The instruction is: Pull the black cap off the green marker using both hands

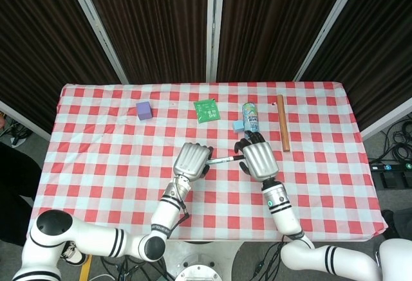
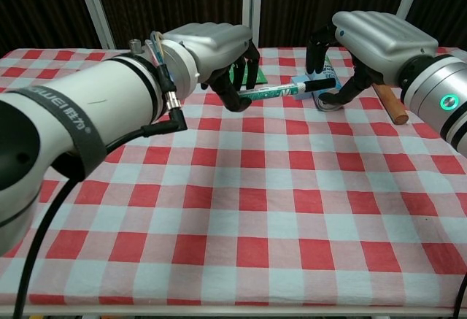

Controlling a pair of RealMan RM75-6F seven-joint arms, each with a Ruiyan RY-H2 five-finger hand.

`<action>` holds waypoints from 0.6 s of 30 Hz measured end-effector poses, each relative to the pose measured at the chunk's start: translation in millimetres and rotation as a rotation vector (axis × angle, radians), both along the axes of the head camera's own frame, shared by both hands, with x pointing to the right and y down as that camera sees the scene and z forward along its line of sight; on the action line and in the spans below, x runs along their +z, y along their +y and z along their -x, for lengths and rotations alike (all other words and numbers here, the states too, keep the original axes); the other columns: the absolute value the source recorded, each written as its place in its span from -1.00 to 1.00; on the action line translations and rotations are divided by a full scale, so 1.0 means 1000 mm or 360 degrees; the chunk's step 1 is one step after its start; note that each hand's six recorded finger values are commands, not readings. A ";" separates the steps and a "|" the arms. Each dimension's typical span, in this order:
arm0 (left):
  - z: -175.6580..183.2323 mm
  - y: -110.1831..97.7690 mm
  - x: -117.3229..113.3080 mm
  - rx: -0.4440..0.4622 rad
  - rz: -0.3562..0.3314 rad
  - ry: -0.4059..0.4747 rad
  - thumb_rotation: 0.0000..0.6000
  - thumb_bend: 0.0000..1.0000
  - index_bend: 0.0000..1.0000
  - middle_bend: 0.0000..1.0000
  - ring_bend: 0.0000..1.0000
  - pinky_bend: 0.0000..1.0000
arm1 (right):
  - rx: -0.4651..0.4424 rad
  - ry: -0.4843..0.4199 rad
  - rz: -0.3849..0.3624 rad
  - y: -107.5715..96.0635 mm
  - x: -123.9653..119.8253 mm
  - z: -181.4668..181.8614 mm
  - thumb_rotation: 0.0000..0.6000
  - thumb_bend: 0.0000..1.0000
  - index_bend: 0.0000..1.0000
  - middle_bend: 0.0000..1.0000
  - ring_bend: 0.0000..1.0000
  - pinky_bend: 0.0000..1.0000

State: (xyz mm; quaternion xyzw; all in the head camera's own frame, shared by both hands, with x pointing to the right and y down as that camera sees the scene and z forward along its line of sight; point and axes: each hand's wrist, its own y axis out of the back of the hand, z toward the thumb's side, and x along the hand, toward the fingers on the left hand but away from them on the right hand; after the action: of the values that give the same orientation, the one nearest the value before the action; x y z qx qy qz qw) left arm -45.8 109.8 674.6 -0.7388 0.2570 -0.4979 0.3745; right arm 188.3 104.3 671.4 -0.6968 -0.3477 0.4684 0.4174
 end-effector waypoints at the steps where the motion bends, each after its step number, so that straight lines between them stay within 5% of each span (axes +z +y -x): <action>1: 0.000 0.001 0.000 0.0000 0.0003 0.0002 1.00 -0.17 0.12 0.13 0.00 0.13 | 0.0000 0.0001 0.0001 0.000 0.000 0.000 1.00 -0.73 -0.01 -0.12 -0.65 -0.56; 18: 0.000 0.002 -0.002 -0.0001 0.0012 0.0009 1.00 -0.18 0.12 0.13 0.00 0.13 | 0.0000 -0.0001 0.0005 0.002 0.002 0.002 1.00 -0.68 0.14 0.01 -0.53 -0.53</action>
State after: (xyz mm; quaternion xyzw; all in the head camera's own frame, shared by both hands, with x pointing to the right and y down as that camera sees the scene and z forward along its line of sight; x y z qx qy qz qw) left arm -45.3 111.8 672.7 -0.7415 0.2565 -0.4969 0.3708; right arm 186.7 106.1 673.6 -0.6977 -0.3472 0.4687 0.4161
